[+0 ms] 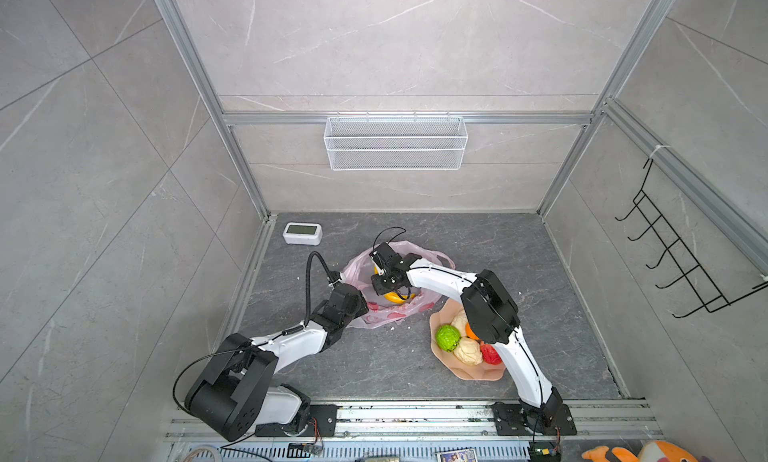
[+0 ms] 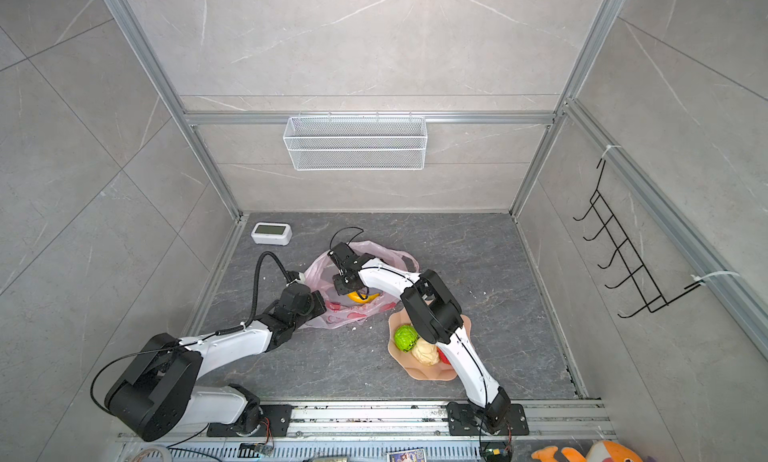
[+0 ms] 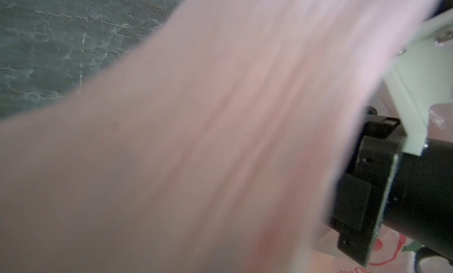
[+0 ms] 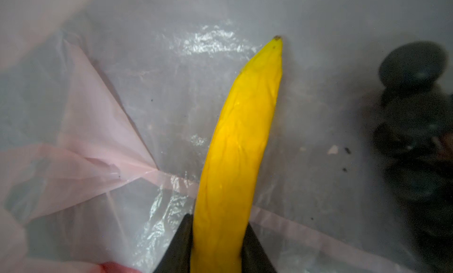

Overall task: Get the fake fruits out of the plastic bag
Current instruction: 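Lift the banana out of the bag and carry it over the peach bowl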

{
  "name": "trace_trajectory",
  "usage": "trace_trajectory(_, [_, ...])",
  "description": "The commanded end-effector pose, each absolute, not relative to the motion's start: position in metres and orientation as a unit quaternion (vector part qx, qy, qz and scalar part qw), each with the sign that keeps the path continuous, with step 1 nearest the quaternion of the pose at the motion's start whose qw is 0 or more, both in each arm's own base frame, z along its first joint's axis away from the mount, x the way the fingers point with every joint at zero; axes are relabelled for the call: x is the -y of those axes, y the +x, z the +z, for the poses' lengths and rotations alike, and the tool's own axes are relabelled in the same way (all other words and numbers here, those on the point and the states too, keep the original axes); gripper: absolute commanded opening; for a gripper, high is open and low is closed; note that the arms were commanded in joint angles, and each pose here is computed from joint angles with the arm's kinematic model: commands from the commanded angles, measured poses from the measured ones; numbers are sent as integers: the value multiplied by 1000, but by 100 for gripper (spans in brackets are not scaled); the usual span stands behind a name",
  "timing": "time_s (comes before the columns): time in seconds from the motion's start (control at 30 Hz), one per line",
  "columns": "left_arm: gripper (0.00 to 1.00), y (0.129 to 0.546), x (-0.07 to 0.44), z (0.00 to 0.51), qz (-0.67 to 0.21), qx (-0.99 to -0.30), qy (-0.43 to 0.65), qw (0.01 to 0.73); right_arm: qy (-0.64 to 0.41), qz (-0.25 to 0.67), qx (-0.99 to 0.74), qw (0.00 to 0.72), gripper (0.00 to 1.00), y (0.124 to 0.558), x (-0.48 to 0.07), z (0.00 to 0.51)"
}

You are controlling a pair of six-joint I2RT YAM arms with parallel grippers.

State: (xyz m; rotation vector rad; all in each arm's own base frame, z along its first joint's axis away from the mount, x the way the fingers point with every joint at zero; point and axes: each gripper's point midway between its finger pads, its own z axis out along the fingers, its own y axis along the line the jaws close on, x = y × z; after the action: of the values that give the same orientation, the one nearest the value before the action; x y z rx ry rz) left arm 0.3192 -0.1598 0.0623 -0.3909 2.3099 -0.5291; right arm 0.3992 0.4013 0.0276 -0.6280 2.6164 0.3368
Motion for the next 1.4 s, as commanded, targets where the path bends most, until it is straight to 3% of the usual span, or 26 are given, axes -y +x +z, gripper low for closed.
trace_trajectory(0.0, [0, 329, 174, 70, -227, -896, -134, 358, -233, 150, -930, 240, 27, 391, -410, 76])
trace_trajectory(0.4, [1, 331, 184, 63, -235, -903, -121, 340, -226, 186, -919, 265, 27, 374, -401, 132])
trace_trajectory(0.87, [1, 332, 188, 66, -243, -901, -113, 340, -259, 183, -921, 224, 27, 319, -393, 126])
trace_trajectory(1.37, [1, 333, 191, 65, -247, -903, -111, 335, -258, 138, -930, 221, 25, 240, -298, 169])
